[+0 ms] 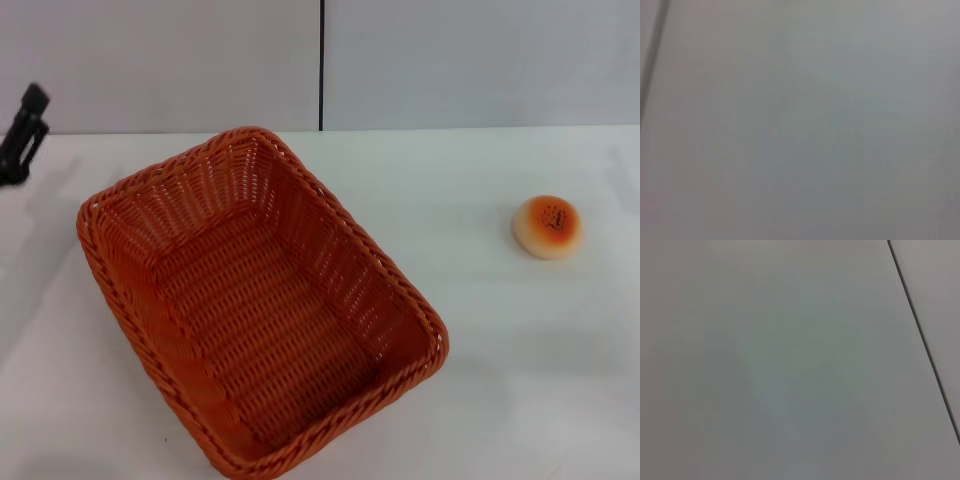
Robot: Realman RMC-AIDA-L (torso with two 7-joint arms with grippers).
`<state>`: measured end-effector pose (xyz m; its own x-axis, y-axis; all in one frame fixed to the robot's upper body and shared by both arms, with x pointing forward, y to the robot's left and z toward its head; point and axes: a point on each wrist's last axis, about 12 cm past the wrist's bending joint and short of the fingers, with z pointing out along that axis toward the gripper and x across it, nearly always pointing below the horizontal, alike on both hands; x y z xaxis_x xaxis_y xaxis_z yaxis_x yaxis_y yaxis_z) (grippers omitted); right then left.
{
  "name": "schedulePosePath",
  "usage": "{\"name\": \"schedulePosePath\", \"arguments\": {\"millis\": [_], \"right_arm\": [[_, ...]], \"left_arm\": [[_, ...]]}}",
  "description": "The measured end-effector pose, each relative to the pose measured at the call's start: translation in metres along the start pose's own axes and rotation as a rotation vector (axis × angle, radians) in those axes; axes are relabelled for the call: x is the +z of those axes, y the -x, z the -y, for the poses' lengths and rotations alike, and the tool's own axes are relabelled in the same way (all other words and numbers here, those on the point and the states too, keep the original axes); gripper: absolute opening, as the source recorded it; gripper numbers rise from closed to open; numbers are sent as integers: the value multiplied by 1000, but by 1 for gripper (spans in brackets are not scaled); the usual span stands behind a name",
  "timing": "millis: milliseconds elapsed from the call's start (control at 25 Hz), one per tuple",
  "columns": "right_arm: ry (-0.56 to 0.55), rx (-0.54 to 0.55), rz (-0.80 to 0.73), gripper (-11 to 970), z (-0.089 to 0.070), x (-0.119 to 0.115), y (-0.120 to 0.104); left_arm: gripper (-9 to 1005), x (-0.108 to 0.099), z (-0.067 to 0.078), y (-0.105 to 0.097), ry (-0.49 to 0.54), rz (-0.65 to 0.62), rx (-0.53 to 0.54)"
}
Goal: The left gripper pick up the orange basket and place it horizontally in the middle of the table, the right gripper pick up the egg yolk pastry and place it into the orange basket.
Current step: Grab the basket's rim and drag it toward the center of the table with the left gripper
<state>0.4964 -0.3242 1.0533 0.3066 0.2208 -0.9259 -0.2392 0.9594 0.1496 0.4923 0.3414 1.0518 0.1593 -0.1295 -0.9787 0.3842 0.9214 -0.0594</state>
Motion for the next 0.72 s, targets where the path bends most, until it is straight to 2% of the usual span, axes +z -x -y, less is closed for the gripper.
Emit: {"name": "schedulePosePath", "arguments": {"millis": [120,200,240,280,360,440,480,520,640,680,720], "right_arm": [[-5,-1,5,686,1,-2,1],[-11,-2,8,686,2,-4,1],[-15,-2,9,687,2,-4,1],[-17,-2,9,687,2,-5,1],[-20,-2,10,687,2,-5,2],[-24,-2,12,687,3,-5,2],[-25,-2,12,687,3,-5,2],[-25,-2,12,687,3,-5,2],[-25,-1,11,687,3,-5,1],[-26,-1,8,687,3,-5,1],[-26,-1,8,687,3,-5,1]], "left_arm": [[593,7,-5,7,-39,-15,2],[593,27,-14,24,-120,-95,8],[593,31,-15,27,-135,-114,10],[593,42,-16,38,-194,-165,26],[593,48,-16,45,-225,-186,39],[593,61,-16,58,-289,-242,58],[593,71,-14,68,-341,-309,89],[593,71,-14,68,-341,-309,89],[593,89,-8,84,-407,-453,167],[593,98,-3,90,-429,-536,214],[594,98,-3,90,-429,-536,214]]}}
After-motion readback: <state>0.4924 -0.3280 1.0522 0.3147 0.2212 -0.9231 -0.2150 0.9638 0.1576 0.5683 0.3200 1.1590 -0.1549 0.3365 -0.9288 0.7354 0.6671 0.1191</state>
